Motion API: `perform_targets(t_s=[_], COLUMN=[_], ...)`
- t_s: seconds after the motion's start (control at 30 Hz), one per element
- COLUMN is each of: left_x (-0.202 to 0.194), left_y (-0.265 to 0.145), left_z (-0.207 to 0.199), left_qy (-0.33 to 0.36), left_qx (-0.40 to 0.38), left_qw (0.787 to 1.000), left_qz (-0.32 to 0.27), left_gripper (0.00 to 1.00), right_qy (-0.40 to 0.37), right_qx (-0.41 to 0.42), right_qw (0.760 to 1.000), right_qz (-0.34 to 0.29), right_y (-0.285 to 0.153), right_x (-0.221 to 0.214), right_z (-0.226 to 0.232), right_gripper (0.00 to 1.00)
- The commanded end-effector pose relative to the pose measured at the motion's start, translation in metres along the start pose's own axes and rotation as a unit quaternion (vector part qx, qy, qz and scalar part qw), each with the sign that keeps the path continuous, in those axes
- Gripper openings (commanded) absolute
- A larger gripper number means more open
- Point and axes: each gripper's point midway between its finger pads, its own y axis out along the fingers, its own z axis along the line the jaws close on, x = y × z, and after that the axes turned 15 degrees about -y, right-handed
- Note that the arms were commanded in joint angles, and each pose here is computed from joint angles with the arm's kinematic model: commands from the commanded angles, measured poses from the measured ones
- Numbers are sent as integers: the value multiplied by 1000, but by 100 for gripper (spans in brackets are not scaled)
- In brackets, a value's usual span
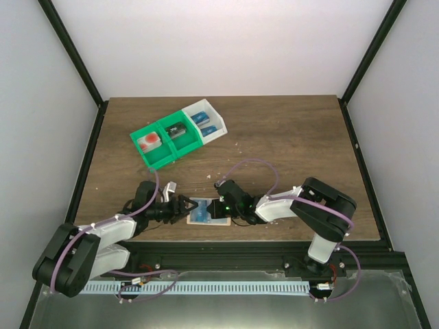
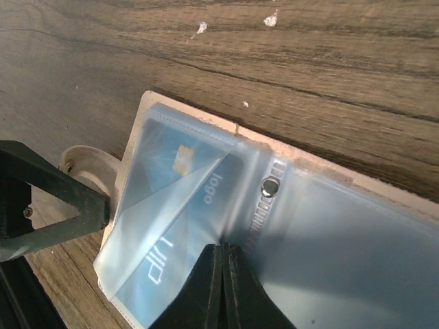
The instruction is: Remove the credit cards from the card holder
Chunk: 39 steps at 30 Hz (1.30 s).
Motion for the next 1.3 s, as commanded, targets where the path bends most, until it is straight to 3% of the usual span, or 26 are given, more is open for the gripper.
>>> perform_targets(t_s=[0.0,0.23,0.57,1.27], left_x=[4,3,1,5], left_y=[3,4,6,7], left_z=[-8,-5,-4,3], left_qy=[22,17,11,18], left_qx=[-9,-11,-19,-1], left_qw=[1000,1000,1000,1000], left_qz=[-2,1,10,-1], left_gripper=[74,74,64,71], right_qy=[7,9,11,10], right_qx=[-20,-15,-11,-10], right_qw=[999,999,999,999], right_qz=[47,46,48,47], right_y=[1,1,3,3], right_x=[-29,-29,-32,-34], right_z=[-13,-11,-11,-12], right_gripper=[1,1,0,0])
